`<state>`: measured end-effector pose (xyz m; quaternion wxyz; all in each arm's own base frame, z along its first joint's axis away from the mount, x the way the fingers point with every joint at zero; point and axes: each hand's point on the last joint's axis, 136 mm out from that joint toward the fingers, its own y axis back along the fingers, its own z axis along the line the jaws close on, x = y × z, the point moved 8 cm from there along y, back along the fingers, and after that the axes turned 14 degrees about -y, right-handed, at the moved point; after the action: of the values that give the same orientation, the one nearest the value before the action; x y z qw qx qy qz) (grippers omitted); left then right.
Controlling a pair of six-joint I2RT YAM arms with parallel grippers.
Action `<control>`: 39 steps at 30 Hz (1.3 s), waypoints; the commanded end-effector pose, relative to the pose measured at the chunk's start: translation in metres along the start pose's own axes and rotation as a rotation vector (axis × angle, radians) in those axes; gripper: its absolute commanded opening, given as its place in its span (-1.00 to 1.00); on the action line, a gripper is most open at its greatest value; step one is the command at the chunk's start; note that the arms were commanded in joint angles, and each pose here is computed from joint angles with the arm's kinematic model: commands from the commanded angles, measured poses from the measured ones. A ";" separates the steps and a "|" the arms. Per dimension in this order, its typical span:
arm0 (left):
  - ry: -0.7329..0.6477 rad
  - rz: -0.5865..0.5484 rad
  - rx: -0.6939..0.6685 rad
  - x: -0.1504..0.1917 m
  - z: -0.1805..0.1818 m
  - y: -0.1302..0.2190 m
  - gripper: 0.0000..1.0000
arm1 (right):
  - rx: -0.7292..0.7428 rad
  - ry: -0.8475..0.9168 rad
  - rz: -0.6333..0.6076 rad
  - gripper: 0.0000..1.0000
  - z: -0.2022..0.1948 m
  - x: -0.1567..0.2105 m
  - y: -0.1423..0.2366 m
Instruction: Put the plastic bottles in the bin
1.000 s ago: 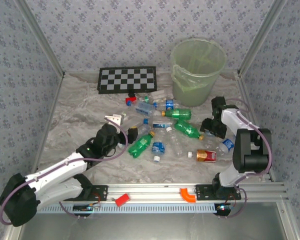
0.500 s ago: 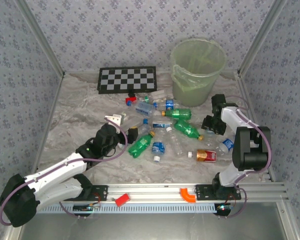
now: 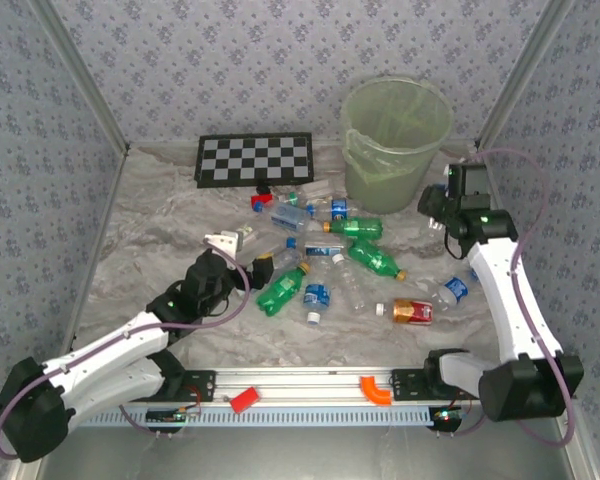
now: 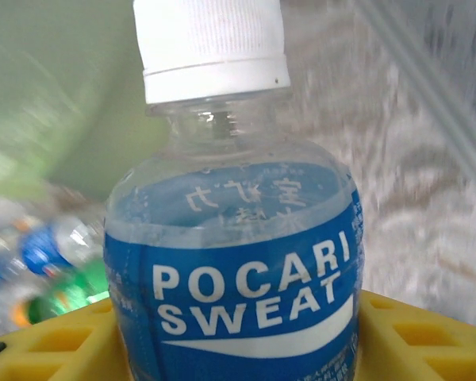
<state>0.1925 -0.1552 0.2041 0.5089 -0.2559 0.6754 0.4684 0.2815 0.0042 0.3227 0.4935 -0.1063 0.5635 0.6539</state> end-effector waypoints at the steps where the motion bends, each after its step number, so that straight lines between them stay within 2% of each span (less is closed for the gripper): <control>1: 0.028 -0.073 0.022 -0.009 -0.001 0.007 1.00 | -0.059 -0.039 -0.232 0.19 0.019 -0.043 0.035; 4: 0.031 -0.091 0.017 -0.010 0.001 0.011 1.00 | -0.137 -0.058 -0.372 0.20 0.039 -0.069 0.055; 8: 0.028 -0.097 0.020 -0.011 0.001 0.012 0.99 | -0.186 -0.006 -0.493 0.20 0.075 -0.098 0.062; 16: 0.027 -0.116 0.031 -0.013 0.001 0.017 1.00 | -0.219 0.083 -0.616 0.20 0.143 -0.141 0.032; 25: 0.016 -0.145 0.018 -0.014 0.004 0.024 1.00 | -0.118 0.180 -0.572 0.26 0.192 -0.150 -0.042; 30: 0.018 -0.157 0.017 -0.016 0.005 0.028 1.00 | -0.104 0.204 -0.542 0.29 0.206 -0.150 -0.060; 39: 0.023 -0.163 0.021 -0.017 0.005 0.030 1.00 | -0.098 0.232 -0.511 0.32 0.218 -0.141 -0.067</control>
<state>0.1779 -0.1407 0.2297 0.5322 -0.3080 0.6693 0.4170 0.4973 0.1055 0.4434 0.5644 -0.3420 0.5353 0.5272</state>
